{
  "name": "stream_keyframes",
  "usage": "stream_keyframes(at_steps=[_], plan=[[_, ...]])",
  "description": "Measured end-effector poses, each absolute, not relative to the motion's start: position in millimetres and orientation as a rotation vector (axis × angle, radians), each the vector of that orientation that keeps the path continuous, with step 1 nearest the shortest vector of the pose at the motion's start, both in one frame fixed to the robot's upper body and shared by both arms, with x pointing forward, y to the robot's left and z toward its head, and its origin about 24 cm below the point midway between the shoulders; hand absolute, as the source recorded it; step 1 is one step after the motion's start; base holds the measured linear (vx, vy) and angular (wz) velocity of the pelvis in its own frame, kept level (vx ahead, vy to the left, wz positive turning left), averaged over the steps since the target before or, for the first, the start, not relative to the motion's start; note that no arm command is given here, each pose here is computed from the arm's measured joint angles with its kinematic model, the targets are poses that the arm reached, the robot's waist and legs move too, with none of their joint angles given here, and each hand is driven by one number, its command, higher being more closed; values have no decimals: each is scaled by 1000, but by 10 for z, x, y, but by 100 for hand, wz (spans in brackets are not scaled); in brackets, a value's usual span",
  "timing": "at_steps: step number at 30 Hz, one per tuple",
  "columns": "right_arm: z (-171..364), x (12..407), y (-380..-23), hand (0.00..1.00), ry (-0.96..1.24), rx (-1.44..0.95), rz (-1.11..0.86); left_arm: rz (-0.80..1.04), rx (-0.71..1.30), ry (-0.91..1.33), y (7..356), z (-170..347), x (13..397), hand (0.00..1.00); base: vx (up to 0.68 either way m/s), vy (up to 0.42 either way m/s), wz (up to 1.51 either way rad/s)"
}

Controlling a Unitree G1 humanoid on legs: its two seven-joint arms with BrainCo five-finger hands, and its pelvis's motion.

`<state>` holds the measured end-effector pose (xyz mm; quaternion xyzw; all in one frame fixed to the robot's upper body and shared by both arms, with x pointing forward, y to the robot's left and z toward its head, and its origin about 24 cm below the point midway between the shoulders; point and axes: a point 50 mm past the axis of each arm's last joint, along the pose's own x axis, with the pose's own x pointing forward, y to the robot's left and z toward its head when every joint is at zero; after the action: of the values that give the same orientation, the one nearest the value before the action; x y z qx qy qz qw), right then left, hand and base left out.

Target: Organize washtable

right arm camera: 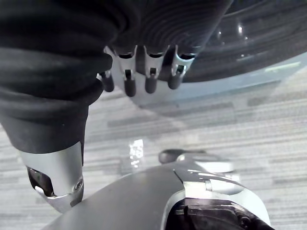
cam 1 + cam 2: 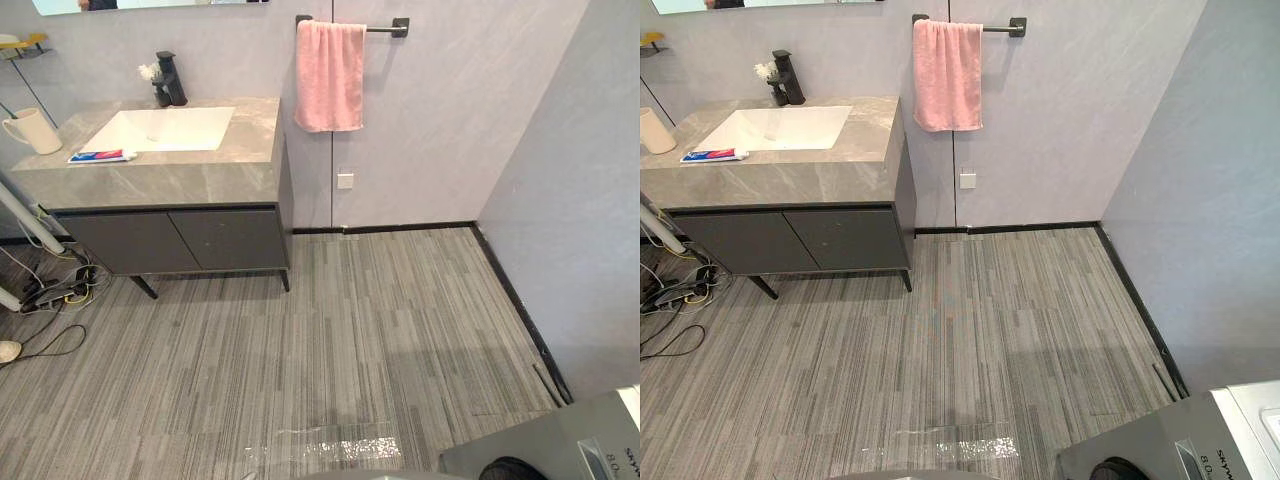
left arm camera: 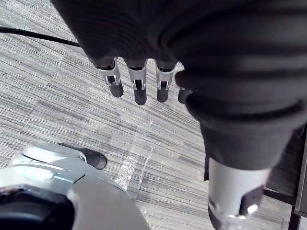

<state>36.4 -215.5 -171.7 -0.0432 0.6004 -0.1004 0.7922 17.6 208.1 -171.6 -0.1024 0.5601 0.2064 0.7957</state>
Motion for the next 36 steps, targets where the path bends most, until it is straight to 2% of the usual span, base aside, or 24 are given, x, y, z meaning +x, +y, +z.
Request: stream_keyframes(at_steps=[36], plan=[[-1714,405,-2152,0,1279,-77,-230,448,-219,1186,2097,-1709,198,0,-10,-7,0]])
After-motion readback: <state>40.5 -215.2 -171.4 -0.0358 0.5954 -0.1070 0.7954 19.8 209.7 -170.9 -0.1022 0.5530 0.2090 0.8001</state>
